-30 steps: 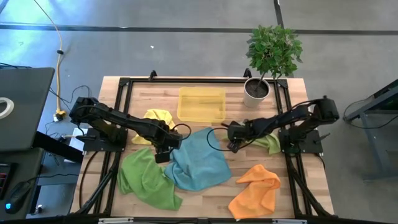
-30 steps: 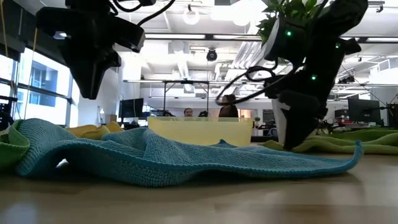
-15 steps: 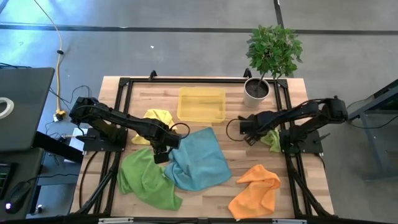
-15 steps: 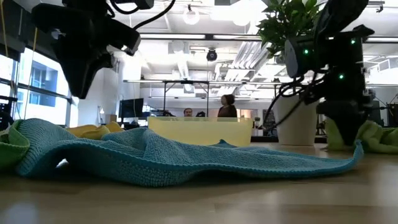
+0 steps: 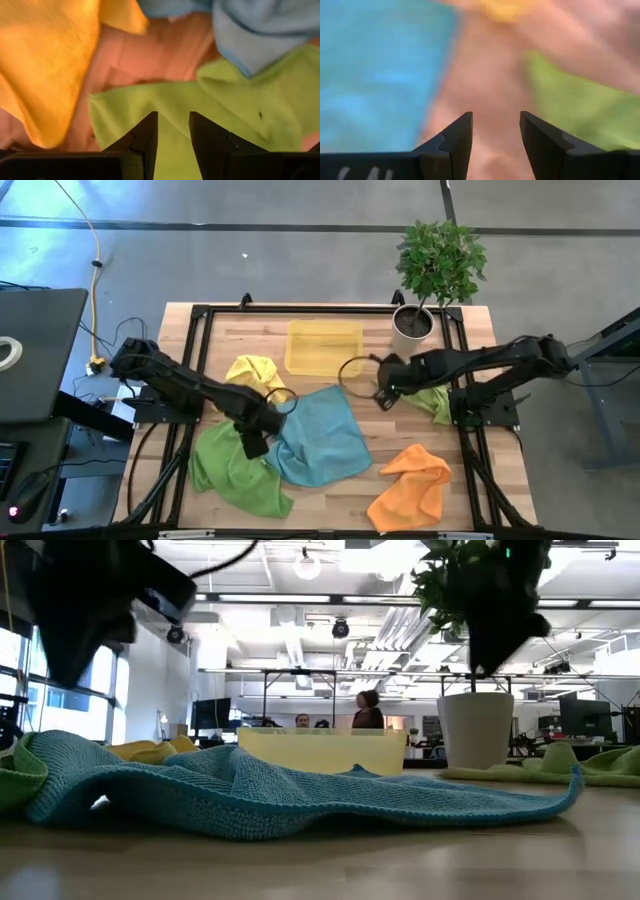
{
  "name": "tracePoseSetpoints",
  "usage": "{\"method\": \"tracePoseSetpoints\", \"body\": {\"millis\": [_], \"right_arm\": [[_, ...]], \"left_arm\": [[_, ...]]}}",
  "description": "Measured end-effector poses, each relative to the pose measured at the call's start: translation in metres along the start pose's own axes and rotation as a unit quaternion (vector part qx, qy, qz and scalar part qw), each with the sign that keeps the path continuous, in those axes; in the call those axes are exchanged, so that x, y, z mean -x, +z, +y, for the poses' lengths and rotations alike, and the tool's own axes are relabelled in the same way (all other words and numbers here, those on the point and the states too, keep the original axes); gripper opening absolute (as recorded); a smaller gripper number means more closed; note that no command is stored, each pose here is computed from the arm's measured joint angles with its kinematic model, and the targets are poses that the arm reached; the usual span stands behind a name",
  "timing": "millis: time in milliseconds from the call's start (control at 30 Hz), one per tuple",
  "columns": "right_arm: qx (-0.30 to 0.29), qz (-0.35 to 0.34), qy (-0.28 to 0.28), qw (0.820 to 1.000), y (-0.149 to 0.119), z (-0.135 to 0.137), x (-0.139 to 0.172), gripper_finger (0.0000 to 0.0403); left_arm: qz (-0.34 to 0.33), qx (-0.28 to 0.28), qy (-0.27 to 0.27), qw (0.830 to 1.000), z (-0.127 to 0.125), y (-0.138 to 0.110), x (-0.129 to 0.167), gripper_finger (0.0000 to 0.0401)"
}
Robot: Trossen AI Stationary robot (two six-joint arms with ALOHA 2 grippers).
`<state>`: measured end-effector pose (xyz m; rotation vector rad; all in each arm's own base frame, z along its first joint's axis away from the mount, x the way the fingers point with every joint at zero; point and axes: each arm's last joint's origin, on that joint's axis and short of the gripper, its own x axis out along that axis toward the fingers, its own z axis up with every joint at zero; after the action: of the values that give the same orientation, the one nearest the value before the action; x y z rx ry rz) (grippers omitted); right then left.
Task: Fold microfiber towels
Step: Prepare the microfiber cloths
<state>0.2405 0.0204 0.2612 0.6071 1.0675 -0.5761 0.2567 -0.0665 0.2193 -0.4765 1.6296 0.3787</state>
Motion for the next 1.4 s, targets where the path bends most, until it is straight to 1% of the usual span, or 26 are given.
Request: {"method": "tracePoseSetpoints", "body": {"millis": [67,133,233,333,400,500,600,700,733,800,933,1067,1167,1300,1367,1400], "right_arm": [[0.026,0.005,0.064,0.998,-0.009,0.018,0.002,0.0156],[0.056,0.021,0.118,0.991,-0.021,0.036,0.004,0.0156],[0.093,0.055,0.173,0.979,-0.047,0.061,0.003,0.0156],[0.117,0.091,0.19,0.97,-0.077,0.083,-0.003,0.0156],[0.124,0.106,0.186,0.969,-0.098,0.095,-0.01,0.0156],[0.104,0.122,0.172,0.972,-0.129,0.111,-0.026,0.0156],[0.095,0.141,0.186,0.968,-0.157,0.127,-0.041,0.0156],[0.108,0.158,0.193,0.962,-0.181,0.136,-0.052,0.0156],[0.114,0.161,0.19,0.962,-0.187,0.137,-0.055,0.0156],[0.121,0.169,0.176,0.962,-0.197,0.136,-0.06,0.0156],[0.151,0.19,0.124,0.962,-0.213,0.127,-0.065,0.0156],[0.176,0.238,0.041,0.954,-0.224,0.109,-0.063,0.0156],[0.182,0.298,-0.022,0.937,-0.23,0.095,-0.058,0.0156],[0.188,0.375,-0.088,0.904,-0.239,0.08,-0.05,0.0156],[0.191,0.396,-0.116,0.891,-0.243,0.074,-0.046,0.0156],[0.193,0.398,-0.122,0.889,-0.244,0.073,-0.044,0.0156]], "left_arm": [[0.0,-0.006,0.002,1.0,-0.009,-0.009,-0.001,0.0101],[-0.007,-0.013,0.007,1.0,-0.019,-0.019,-0.003,0.0101],[-0.024,-0.03,-0.004,0.999,-0.036,-0.035,-0.005,0.0101],[-0.056,-0.051,-0.034,0.997,-0.055,-0.05,-0.007,0.0101],[-0.093,-0.06,-0.054,0.992,-0.068,-0.059,-0.008,0.0101],[-0.144,-0.062,-0.091,0.983,-0.089,-0.072,-0.011,0.0101],[-0.167,-0.068,-0.125,0.976,-0.107,-0.085,-0.018,0.0101],[-0.173,-0.081,-0.13,0.973,-0.122,-0.096,-0.033,0.0101],[-0.175,-0.087,-0.13,0.972,-0.127,-0.098,-0.039,0.0101],[-0.176,-0.097,-0.111,0.973,-0.133,-0.102,-0.053,0.0101],[-0.161,-0.092,-0.078,0.98,-0.14,-0.102,-0.082,0.0101],[-0.115,-0.087,-0.067,0.987,-0.143,-0.106,-0.1,0.0101],[-0.066,-0.082,-0.072,0.992,-0.146,-0.116,-0.104,0.0101],[-0.001,-0.073,-0.07,0.995,-0.145,-0.142,-0.104,0.0101],[0.037,-0.058,-0.058,0.996,-0.142,-0.155,-0.104,0.0101],[0.049,-0.053,-0.054,0.996,-0.141,-0.161,-0.105,0.0101]]}}
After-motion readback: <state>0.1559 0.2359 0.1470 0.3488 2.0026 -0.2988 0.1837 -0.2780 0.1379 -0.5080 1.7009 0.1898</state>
